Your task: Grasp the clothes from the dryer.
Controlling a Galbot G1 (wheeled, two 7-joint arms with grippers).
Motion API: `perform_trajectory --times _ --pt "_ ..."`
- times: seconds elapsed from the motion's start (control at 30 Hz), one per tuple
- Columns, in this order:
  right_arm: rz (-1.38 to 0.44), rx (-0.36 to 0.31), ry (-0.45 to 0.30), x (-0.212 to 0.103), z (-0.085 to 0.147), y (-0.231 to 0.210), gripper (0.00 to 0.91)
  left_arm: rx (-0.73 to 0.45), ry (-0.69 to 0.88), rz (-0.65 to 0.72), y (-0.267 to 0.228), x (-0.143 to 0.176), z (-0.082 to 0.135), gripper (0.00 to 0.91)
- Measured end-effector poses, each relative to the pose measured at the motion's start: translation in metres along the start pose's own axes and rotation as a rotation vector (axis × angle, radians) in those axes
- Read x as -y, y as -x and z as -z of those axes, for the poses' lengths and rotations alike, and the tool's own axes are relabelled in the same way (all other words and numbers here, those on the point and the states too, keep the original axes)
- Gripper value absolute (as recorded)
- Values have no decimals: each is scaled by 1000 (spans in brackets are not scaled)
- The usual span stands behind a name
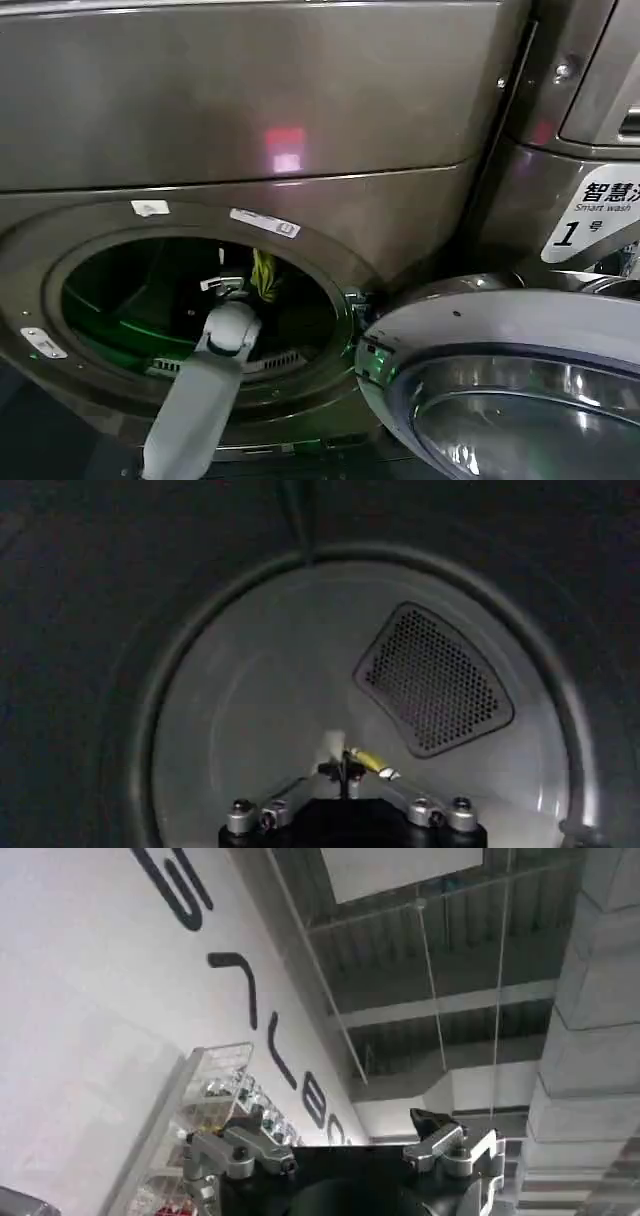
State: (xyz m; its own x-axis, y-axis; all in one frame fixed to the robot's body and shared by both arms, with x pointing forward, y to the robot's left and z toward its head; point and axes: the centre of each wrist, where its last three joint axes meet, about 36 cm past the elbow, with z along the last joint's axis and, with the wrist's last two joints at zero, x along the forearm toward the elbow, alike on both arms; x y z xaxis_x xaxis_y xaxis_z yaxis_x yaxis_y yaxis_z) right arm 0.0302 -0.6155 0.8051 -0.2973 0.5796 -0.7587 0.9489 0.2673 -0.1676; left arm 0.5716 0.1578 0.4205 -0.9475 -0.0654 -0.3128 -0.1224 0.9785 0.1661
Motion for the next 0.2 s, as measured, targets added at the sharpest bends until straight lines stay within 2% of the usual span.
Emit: perform_trajectory --times 0.2 --pt "3 -3 -1 0 1 -1 907 0 1 -1 0 -1 0 0"
